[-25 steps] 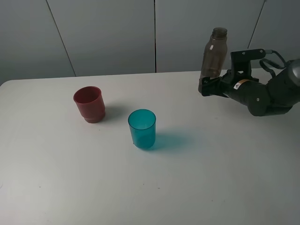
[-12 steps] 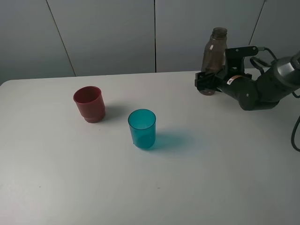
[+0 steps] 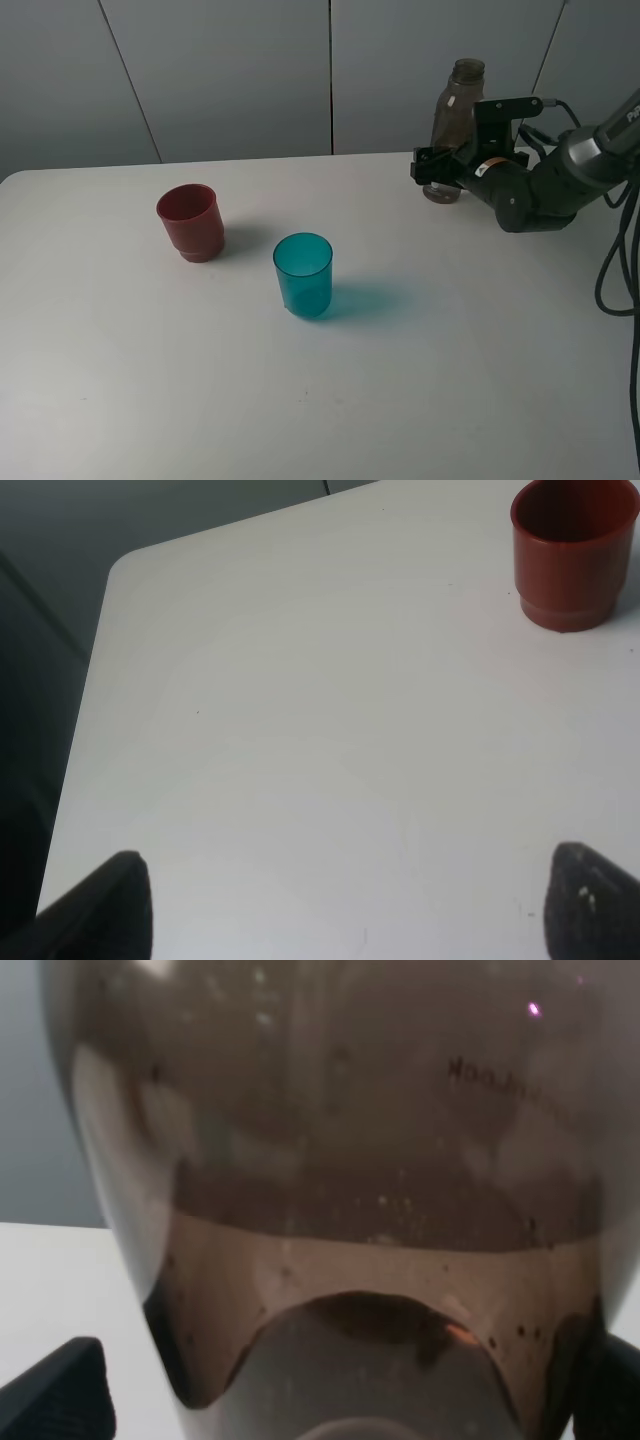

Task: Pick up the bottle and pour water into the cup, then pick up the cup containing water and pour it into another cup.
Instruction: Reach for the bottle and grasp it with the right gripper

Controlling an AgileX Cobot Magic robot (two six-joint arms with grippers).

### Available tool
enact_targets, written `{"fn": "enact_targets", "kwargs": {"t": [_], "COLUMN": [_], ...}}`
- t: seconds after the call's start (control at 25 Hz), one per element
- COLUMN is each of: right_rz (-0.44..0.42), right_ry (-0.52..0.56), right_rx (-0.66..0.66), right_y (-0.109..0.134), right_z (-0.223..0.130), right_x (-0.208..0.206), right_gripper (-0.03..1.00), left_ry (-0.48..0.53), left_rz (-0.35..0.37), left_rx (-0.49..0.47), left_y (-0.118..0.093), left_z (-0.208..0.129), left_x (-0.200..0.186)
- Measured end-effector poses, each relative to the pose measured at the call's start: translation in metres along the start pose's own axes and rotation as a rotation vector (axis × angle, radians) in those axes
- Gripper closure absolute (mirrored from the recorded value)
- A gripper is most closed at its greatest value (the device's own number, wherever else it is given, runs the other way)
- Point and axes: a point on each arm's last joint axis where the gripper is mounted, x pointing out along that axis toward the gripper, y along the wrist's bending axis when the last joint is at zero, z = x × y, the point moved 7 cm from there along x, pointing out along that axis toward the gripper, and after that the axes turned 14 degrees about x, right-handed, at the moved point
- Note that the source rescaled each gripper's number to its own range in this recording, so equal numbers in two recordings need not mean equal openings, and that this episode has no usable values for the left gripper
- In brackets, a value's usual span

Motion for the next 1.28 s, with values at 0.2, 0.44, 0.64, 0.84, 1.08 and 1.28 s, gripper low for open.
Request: {"fn": "enact_targets", "kwargs": {"t": [0.2,0.44,0.64,0.84,1.08,1.28], "right_rz": [-0.011,-0.014,-0.006,-0.003,-0.017,-0.019], "right_ry": [-0.036,-0.024,-0.069,-0.099,-0.113,-0.103], "right_rx": [0.015,0.013,0.013,0.014,0.038,0.052], "right_y": [-0.001,-0.003,-0.002,-0.001,-0.005,-0.006], "right_z": [0.007,-0.002,0.005,0.010,0.010,0.006], "right_x": [0.005,0.013,0.013,0.013,0.014,0.015], "right_gripper": [-0.03,-0.03,-0.03,-0.03,-0.03,-0.03], "left_ry": [0.000,0.000,0.000,0.000,0.000,0.000], "left_rz": [0.000,0.000,0.000,0.000,0.000,0.000], "left_rx": [0.000,0.000,0.000,0.000,0.000,0.000], "left_y": [0.000,0.000,0.000,0.000,0.000,0.000], "left_z": [0.000,0.000,0.000,0.000,0.000,0.000], "left_x": [0.000,0.000,0.000,0.000,0.000,0.000]}}
